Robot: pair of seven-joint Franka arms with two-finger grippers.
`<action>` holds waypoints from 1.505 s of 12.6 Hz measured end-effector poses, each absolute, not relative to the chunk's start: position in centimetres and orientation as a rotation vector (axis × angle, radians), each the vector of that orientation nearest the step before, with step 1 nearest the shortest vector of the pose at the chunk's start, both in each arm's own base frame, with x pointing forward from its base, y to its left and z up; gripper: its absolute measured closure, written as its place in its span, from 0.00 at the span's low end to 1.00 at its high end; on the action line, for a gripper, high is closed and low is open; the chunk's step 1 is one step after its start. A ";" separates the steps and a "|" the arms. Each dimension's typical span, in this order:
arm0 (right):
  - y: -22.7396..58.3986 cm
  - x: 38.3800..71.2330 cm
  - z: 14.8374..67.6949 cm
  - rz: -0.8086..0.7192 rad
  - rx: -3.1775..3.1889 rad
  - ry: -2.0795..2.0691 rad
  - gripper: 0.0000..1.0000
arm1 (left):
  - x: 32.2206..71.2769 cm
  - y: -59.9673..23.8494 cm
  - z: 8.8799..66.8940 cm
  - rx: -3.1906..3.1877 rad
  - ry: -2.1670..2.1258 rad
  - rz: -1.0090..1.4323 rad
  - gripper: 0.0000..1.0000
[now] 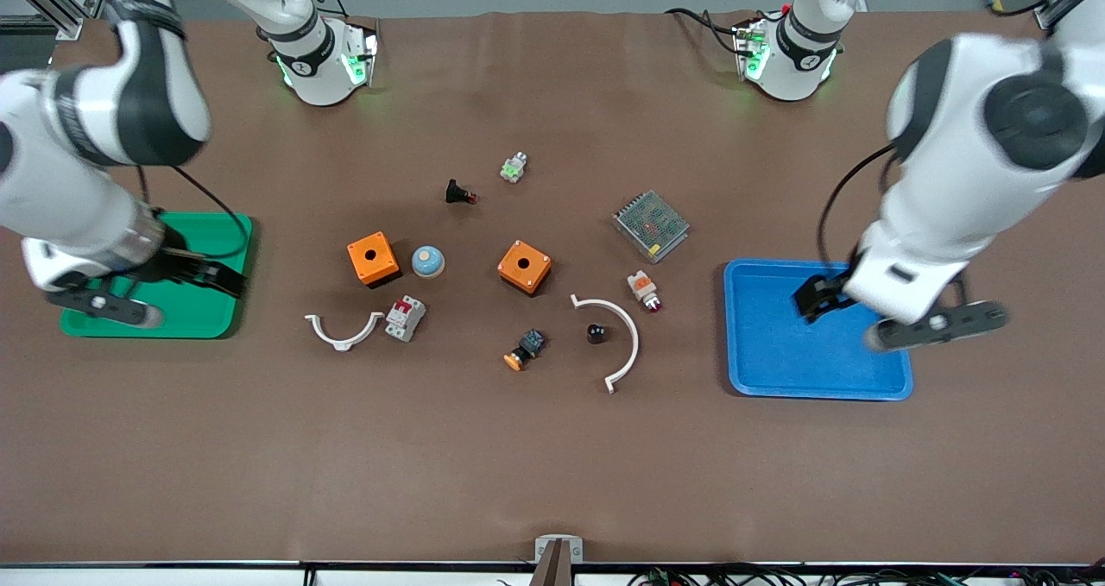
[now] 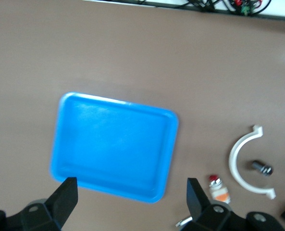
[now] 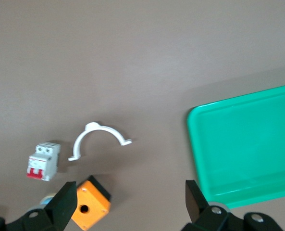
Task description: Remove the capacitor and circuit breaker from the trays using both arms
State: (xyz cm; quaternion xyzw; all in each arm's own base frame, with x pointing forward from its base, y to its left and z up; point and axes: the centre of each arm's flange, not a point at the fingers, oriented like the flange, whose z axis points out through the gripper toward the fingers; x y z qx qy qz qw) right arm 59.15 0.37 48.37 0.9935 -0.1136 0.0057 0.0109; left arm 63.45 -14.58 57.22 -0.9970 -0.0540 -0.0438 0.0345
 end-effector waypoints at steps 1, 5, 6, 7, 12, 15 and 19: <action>-1.1 58.5 49.7 0.019 3.107 -0.333 0.00 | 62.5 -12.1 59.0 -3.076 -0.116 -0.110 0.00; -2.6 55.5 55.3 0.063 3.133 -0.300 0.00 | 56.8 -5.7 62.8 -3.112 -0.075 -0.078 0.00; -2.6 54.8 56.7 0.071 3.137 -0.298 0.00 | 55.4 -5.7 63.0 -3.114 -0.065 -0.072 0.00; -2.6 54.2 58.7 0.076 3.141 -0.295 0.00 | 53.9 -6.4 63.1 -3.110 -0.045 -0.064 0.00; -2.6 53.8 61.5 0.100 3.142 -0.293 0.00 | 52.4 -6.4 62.9 -3.141 -0.061 -0.041 0.00; -2.5 53.9 61.4 0.099 3.142 -0.292 0.00 | 52.0 -6.7 63.4 -3.143 -0.053 -0.053 0.00; -2.9 53.9 61.5 0.104 3.141 -0.302 0.00 | 51.5 -10.0 63.4 -3.112 0.046 -0.059 0.00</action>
